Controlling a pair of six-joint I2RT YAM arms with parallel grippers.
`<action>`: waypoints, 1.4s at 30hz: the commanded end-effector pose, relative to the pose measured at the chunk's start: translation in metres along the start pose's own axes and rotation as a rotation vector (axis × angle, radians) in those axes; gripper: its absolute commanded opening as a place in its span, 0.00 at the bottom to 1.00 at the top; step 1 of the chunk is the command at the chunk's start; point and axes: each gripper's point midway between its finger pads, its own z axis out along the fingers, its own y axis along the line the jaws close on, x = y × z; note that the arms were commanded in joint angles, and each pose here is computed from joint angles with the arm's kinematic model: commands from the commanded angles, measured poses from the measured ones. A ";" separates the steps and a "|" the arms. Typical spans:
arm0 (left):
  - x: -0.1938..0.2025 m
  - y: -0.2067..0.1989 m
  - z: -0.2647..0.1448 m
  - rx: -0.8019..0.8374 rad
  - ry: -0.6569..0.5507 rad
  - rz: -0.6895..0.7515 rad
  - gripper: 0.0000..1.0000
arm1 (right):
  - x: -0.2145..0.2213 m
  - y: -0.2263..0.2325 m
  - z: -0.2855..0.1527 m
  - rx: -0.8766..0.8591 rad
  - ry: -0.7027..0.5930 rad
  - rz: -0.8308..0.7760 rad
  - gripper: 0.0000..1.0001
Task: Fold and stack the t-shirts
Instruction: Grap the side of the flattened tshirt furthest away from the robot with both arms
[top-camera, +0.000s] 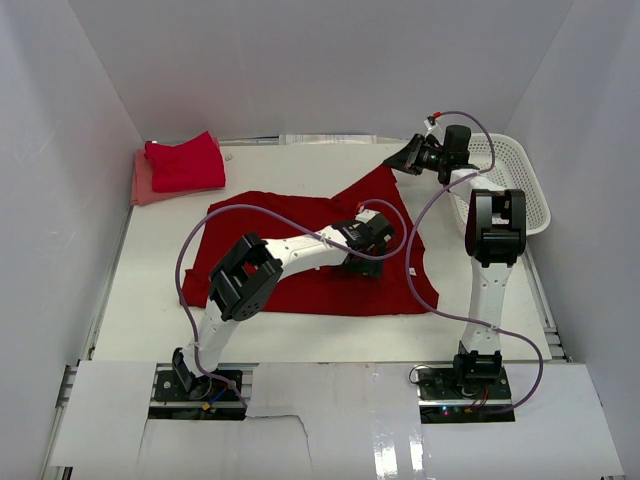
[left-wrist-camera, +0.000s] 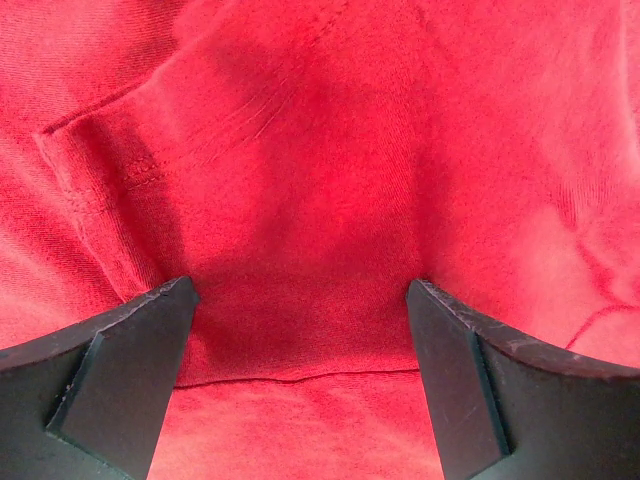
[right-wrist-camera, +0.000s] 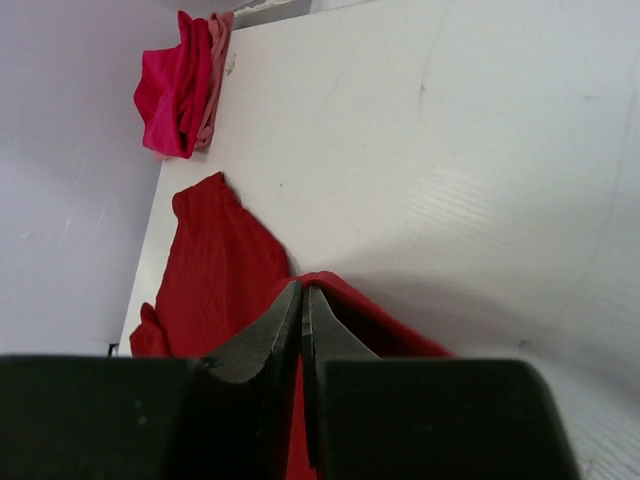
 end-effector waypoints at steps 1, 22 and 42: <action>0.137 0.044 0.023 -0.144 0.451 0.104 0.98 | -0.010 0.002 0.001 -0.024 0.013 -0.066 0.08; 0.138 0.042 0.023 -0.137 0.459 0.106 0.98 | 0.025 -0.046 -0.045 0.370 0.147 -0.116 0.65; 0.194 0.017 -0.009 -0.084 0.541 0.180 0.98 | -0.007 -0.071 -0.007 0.330 0.129 -0.096 0.64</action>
